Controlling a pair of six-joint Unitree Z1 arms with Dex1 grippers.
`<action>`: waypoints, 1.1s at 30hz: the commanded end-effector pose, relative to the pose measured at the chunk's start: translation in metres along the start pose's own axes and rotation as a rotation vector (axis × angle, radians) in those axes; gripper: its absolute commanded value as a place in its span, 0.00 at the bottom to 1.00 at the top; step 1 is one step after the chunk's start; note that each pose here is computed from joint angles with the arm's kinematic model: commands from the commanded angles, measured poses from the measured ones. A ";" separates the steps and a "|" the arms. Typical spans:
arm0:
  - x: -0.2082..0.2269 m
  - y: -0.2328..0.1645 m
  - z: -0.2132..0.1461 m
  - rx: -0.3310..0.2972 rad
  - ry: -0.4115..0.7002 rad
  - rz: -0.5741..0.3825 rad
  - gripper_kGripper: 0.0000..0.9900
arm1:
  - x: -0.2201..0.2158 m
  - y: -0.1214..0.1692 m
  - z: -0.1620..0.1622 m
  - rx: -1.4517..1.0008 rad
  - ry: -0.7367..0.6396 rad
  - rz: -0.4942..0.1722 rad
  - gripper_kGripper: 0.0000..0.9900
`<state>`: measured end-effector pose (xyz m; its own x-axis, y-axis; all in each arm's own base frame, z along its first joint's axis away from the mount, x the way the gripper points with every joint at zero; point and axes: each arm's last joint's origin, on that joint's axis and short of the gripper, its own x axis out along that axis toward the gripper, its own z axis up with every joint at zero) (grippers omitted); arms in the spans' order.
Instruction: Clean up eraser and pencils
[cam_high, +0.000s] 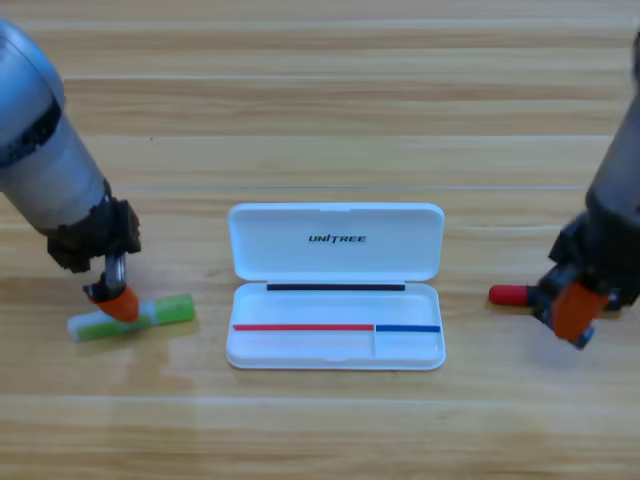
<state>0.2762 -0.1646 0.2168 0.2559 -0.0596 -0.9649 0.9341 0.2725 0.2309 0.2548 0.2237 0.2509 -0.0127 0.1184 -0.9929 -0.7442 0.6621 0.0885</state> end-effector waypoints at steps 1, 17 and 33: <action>0.030 -0.003 -0.005 -0.023 0.046 -0.050 0.82 | -0.028 0.041 0.001 -0.301 0.045 0.086 0.00; 0.047 -0.005 -0.006 -0.016 0.055 -0.061 0.68 | 0.042 0.086 0.094 -0.867 0.171 -0.046 0.00; 0.050 -0.009 -0.007 0.003 0.059 -0.074 0.39 | 0.075 0.091 0.121 -0.876 0.190 -0.068 0.00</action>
<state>0.2784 -0.1657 0.1845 0.2263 -0.0440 -0.9731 0.9400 0.2716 0.2064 0.2725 0.3688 0.2214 0.0309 -0.0205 -0.9993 -0.9921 -0.1220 -0.0282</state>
